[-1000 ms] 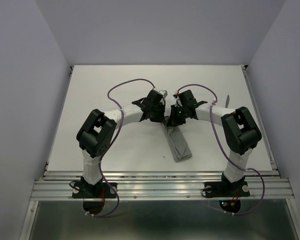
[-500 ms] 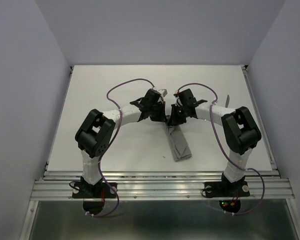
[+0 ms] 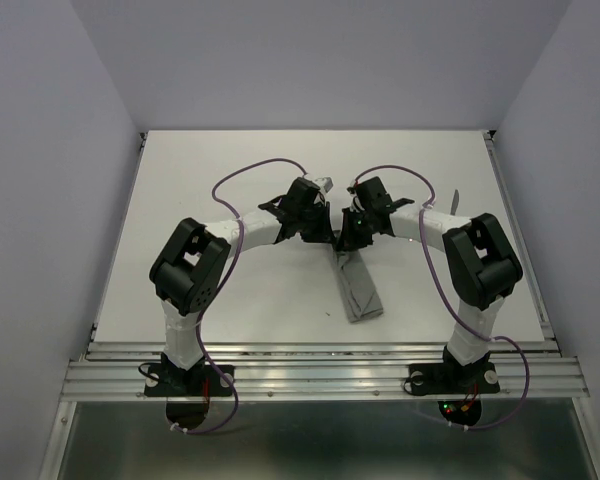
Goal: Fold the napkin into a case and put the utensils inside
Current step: Stuff the top corner of the smaller-rectangle-folded napkin at the center of the board.
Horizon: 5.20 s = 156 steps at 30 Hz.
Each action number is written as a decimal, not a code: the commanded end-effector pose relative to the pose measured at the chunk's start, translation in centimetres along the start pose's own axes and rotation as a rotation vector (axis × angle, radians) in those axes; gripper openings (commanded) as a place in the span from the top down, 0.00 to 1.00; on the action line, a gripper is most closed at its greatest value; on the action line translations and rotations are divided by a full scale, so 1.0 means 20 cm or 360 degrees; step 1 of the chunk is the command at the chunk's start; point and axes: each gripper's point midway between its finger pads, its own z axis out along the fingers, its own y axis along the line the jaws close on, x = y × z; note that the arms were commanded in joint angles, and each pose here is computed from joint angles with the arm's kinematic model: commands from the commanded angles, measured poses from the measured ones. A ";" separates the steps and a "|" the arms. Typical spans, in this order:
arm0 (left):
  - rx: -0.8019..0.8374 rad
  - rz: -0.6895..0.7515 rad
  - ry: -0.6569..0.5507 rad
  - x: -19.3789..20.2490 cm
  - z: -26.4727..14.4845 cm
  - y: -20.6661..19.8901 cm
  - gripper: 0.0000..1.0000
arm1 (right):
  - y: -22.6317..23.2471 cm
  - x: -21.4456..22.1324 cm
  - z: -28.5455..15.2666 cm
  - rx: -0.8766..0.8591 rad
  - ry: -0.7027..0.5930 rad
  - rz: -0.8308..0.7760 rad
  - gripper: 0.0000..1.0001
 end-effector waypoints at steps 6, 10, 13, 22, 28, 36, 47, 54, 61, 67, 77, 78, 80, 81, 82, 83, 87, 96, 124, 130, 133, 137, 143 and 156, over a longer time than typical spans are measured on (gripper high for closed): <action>0.0130 0.0053 -0.0053 -0.06 -0.06 -0.09 1.00 | 0.12 -0.14 -0.07 -0.0094 -0.0112 0.0004 0.99; 0.0137 0.0066 -0.0041 -0.05 -0.06 -0.09 1.00 | 0.16 -0.17 -0.08 -0.0130 -0.0136 0.0006 0.99; 0.0140 0.0070 -0.0042 -0.05 -0.07 -0.10 1.00 | 0.19 -0.16 -0.06 -0.0181 -0.0137 -0.0015 0.99; 0.0150 0.0072 -0.0007 -0.04 -0.04 -0.09 1.00 | 0.25 -0.07 -0.03 -0.0431 -0.0207 0.0005 0.85; 0.0054 0.0037 -0.0015 -0.03 -0.02 -0.04 1.00 | 0.27 -0.13 -0.15 -0.0453 -0.0384 -0.0063 0.82; 0.0041 0.0010 -0.0001 -0.01 -0.02 -0.02 1.00 | 0.28 -0.11 -0.20 -0.0451 -0.0344 -0.0121 0.70; 0.0052 0.0021 0.0000 -0.01 -0.02 -0.02 1.00 | 0.23 -0.13 -0.32 -0.0319 -0.0460 -0.0101 0.77; 0.0059 0.0013 -0.0004 -0.02 -0.02 -0.03 1.00 | 0.13 -0.06 -0.26 -0.0204 -0.0424 -0.0016 0.90; 0.0055 0.0023 -0.0001 -0.01 -0.03 -0.03 1.00 | 0.11 -0.01 -0.16 -0.0233 -0.0345 0.0027 0.94; 0.0066 0.0018 0.0011 -0.01 -0.01 -0.03 1.00 | 0.15 0.04 -0.07 -0.0335 -0.0242 0.0017 0.96; 0.0075 0.0016 0.0024 0.00 -0.01 -0.03 1.00 | 0.25 -0.04 -0.05 -0.0470 -0.0246 0.0002 0.98; 0.0082 0.0018 0.0029 0.00 -0.01 -0.04 1.00 | 0.23 -0.03 -0.02 -0.0454 -0.0223 0.0014 0.98; 0.0081 0.0017 0.0033 0.00 -0.01 -0.03 1.00 | 0.23 -0.03 0.00 -0.0441 -0.0217 0.0026 0.99; 0.0083 0.0018 0.0038 0.01 -0.01 -0.04 1.00 | 0.21 -0.02 0.02 -0.0426 -0.0204 0.0041 0.99; 0.0082 0.0016 0.0040 0.01 -0.01 -0.03 1.00 | 0.19 0.00 0.05 -0.0403 -0.0177 0.0060 0.99; 0.0082 0.0017 0.0043 0.02 0.00 -0.03 1.00 | 0.17 0.02 0.07 -0.0389 -0.0155 0.0076 0.99; 0.0085 0.0032 0.0035 0.01 -0.01 -0.03 1.00 | 0.13 0.07 0.13 -0.0337 -0.0080 0.0109 0.99; 0.0061 0.0105 0.0072 0.03 -0.01 -0.01 1.00 | 0.27 -0.10 -0.15 -0.0489 -0.0425 0.0069 0.99; 0.0109 0.0102 0.0082 -0.03 -0.03 0.01 1.00 | 0.18 -0.10 -0.06 -0.0454 -0.0506 0.0340 0.99; 0.0140 0.0085 0.0092 -0.03 -0.02 0.00 1.00 | 0.22 -0.08 -0.05 -0.0546 -0.0469 0.0345 0.99; 0.0154 0.0086 0.0081 -0.05 -0.03 -0.02 1.00 | 0.24 -0.07 -0.05 -0.0582 -0.0459 0.0339 0.99; 0.0169 0.0093 0.0070 -0.07 -0.04 -0.03 1.00 | 0.25 -0.07 -0.02 -0.0622 -0.0426 0.0343 0.99; 0.0203 0.0093 0.0073 -0.07 -0.04 -0.06 1.00 | 0.29 -0.06 0.02 -0.0725 -0.0399 0.0385 0.99; 0.0219 0.0075 0.0102 -0.04 -0.03 -0.04 1.00 | 0.28 -0.09 0.04 -0.0658 -0.0394 0.0404 0.99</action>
